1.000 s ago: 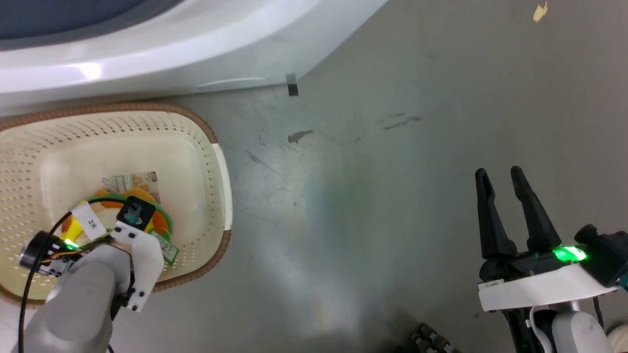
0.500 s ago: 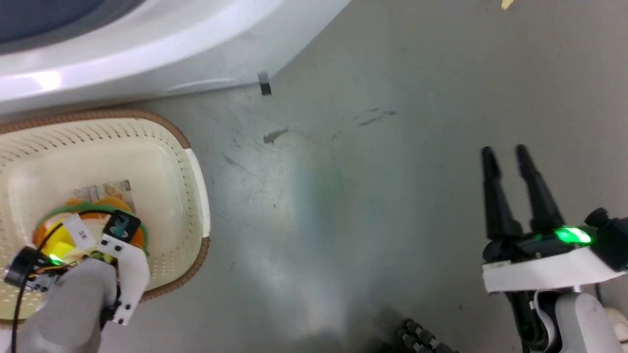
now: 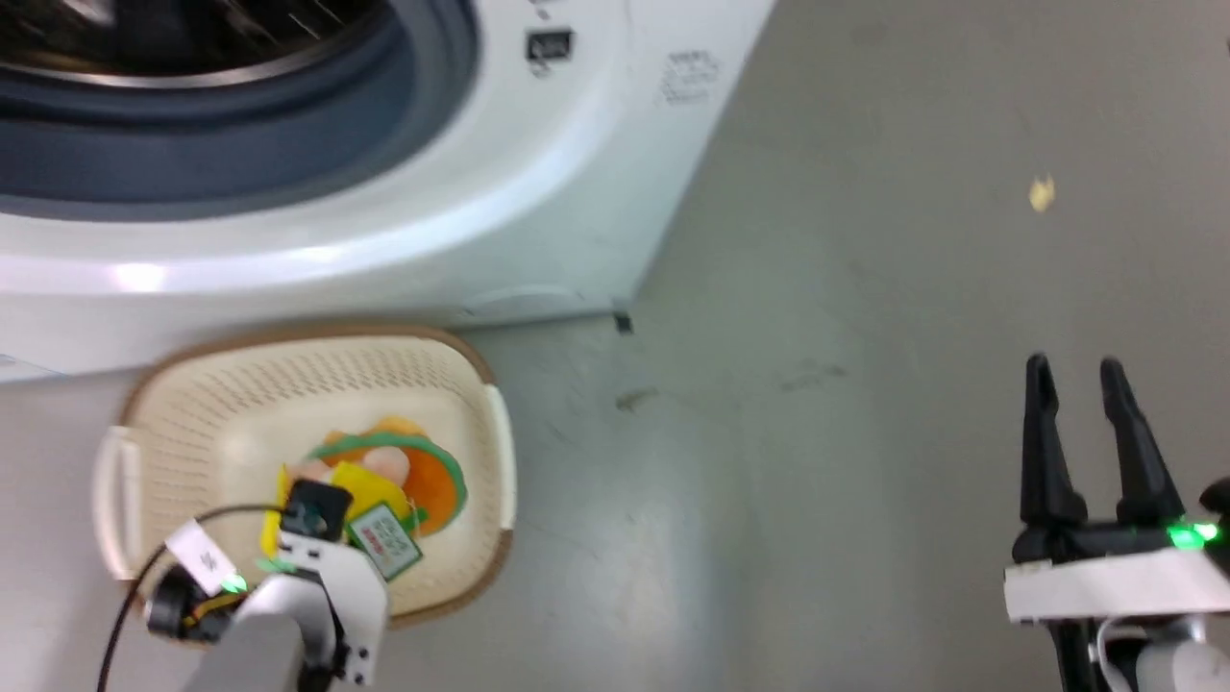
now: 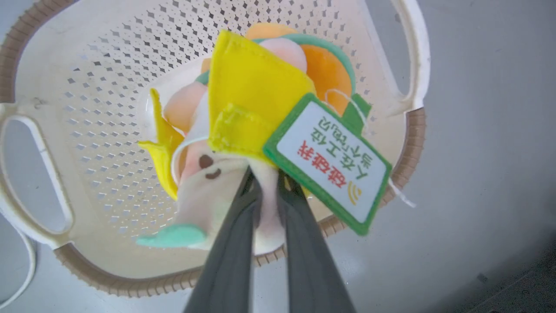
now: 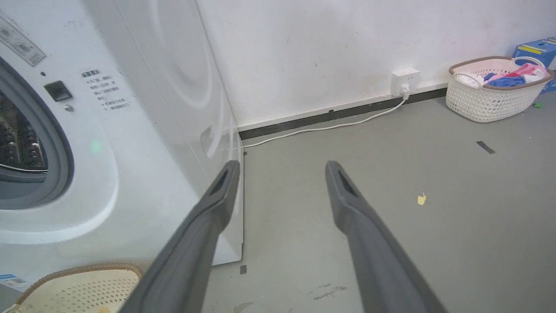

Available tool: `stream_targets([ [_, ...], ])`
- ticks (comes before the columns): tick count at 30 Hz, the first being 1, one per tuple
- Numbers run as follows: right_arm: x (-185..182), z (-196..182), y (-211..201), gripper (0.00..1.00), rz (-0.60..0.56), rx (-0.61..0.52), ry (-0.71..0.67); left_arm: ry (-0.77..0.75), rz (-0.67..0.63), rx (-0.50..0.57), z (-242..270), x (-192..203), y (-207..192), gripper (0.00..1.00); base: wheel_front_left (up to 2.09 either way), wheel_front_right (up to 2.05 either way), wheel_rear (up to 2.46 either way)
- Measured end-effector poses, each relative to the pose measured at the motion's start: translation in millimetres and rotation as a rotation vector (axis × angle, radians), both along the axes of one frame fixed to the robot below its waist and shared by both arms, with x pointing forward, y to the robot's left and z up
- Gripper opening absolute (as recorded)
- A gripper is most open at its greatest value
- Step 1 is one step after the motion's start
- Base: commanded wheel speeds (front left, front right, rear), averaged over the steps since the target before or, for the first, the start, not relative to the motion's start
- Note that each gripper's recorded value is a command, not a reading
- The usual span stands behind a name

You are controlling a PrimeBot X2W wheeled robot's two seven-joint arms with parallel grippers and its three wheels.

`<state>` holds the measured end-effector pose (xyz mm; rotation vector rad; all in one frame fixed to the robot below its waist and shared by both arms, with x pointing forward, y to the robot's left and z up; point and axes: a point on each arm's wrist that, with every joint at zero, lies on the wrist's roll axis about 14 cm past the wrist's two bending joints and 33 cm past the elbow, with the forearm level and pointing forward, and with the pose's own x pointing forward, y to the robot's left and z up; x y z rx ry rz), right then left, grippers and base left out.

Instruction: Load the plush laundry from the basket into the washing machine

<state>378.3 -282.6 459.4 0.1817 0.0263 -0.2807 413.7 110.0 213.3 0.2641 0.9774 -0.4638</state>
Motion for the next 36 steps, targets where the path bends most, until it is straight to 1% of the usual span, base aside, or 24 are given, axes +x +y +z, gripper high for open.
stream_targets([
  [6, -5.2, 24.1, 16.9, 1.00, 0.054, -0.007, -0.072, -0.166, 0.124, -0.089, 46.8, -8.9, 12.7, 0.00, 0.00, 0.00, 0.00],
  [14, -10.5, 46.5, 42.4, 1.00, 0.131, 0.009, -0.147, -0.392, 0.262, -0.218, 109.3, -17.1, 13.7, 0.00, 0.00, 0.00, 0.00],
  [17, -10.1, 52.7, 50.4, 1.00, 0.155, 0.015, -0.168, -0.519, 0.331, -0.287, 146.2, -9.2, 16.2, 0.00, 0.00, 0.00, 0.00],
  [20, -9.4, 57.0, 57.0, 1.00, 0.176, 0.016, -0.183, -0.659, 0.373, -0.351, 188.0, -2.8, 20.9, 0.00, 0.00, 0.00, 0.00],
  [23, -6.0, 58.8, 61.5, 1.00, 0.191, 0.017, -0.190, -0.794, 0.377, -0.403, 228.9, 5.6, 23.1, 0.00, 0.00, 0.00, 0.00],
  [24, -4.8, 57.8, 62.3, 1.00, 0.193, 0.017, -0.187, -0.838, 0.374, -0.415, 241.8, 10.1, 23.8, 0.00, 0.00, 0.00, 0.00],
  [25, -0.2, 51.3, 66.1, 1.00, 0.204, 0.020, -0.169, -0.947, 0.365, -0.452, 274.6, 24.8, 24.9, 0.00, 0.00, 0.00, 0.00],
  [28, 9.0, 44.7, 69.2, 1.00, 0.213, 0.028, -0.154, -1.025, 0.341, -0.471, 295.4, 43.6, 24.4, 0.00, 0.00, 0.00, 0.00],
  [31, 21.6, 37.4, 69.4, 1.00, 0.213, 0.037, -0.142, -1.069, 0.299, -0.477, 304.4, 70.5, 19.8, 0.00, 0.00, 0.00, 0.00],
  [34, 31.6, 24.2, 69.0, 1.00, 0.211, 0.048, -0.113, -1.065, 0.252, -0.469, 306.5, 105.9, 14.1, 0.00, 0.00, 0.00, 0.00],
  [36, 37.7, 12.5, 66.3, 1.00, 0.202, 0.059, -0.087, -1.049, 0.205, -0.437, 305.5, 133.2, 9.8, 0.00, 0.00, 0.00, 0.00],
])
